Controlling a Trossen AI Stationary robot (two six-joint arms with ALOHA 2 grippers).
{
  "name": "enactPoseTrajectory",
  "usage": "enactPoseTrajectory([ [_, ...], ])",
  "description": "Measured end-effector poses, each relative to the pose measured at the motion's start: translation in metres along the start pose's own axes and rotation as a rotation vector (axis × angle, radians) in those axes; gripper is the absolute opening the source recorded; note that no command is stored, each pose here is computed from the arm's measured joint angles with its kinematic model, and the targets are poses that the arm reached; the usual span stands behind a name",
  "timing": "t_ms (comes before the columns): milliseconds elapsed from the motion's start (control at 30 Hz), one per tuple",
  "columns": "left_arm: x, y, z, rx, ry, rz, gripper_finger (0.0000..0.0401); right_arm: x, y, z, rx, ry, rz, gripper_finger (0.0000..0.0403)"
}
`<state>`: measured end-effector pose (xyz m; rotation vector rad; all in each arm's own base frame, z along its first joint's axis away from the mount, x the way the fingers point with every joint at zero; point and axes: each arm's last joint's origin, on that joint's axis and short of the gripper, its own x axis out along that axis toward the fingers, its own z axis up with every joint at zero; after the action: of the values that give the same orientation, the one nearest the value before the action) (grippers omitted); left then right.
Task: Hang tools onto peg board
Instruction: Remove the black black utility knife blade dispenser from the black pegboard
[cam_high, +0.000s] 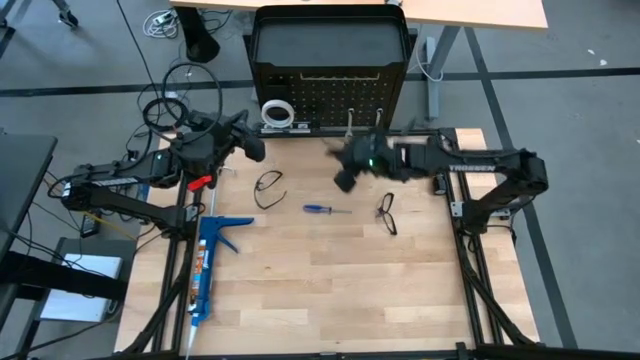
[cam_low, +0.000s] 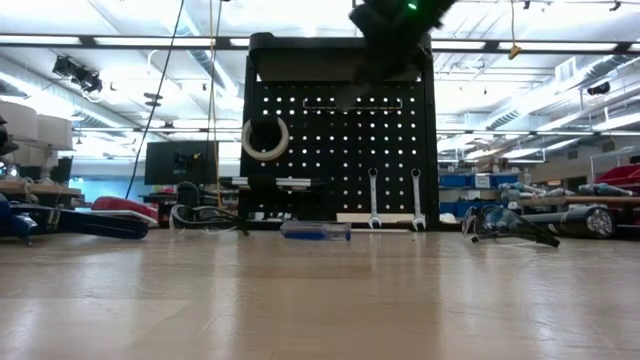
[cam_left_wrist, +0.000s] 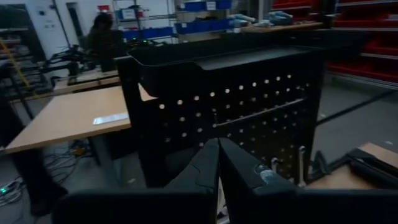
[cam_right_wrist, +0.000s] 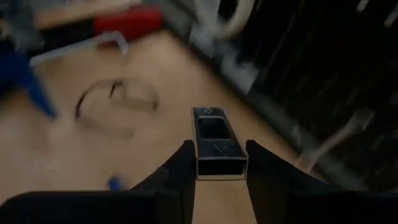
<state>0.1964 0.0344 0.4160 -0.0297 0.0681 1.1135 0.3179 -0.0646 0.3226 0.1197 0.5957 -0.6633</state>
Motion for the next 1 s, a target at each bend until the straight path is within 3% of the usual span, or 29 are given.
enactPoseTrajectory([
  [167, 0.003, -0.006, -0.002, -0.027, -0.003, 0.016, 0.0018, -0.005, 0.011, -0.060, 0.112, 0.076, 0.072, 0.0119],
  [333, 0.009, -0.015, -0.008, -0.011, 0.015, 0.018, 0.0018, 0.001, 0.018, -0.114, 0.214, 0.019, 0.140, 0.0119],
  [500, 0.020, -0.036, -0.023, 0.074, 0.055, 0.022, 0.0018, 0.012, 0.020, -0.164, 0.381, -0.061, 0.128, 0.0119],
  [600, 0.024, -0.047, -0.032, 0.091, 0.071, 0.017, 0.0018, 0.018, 0.020, -0.186, 0.390, -0.076, 0.063, 0.0119],
  [767, 0.026, -0.062, -0.037, 0.086, 0.066, -0.010, 0.0018, 0.036, 0.024, -0.207, 0.304, -0.042, 0.017, 0.0128],
  [1000, 0.022, -0.066, -0.036, 0.062, 0.056, -0.050, 0.0018, 0.047, 0.028, -0.208, 0.399, 0.038, 0.215, 0.0214],
])
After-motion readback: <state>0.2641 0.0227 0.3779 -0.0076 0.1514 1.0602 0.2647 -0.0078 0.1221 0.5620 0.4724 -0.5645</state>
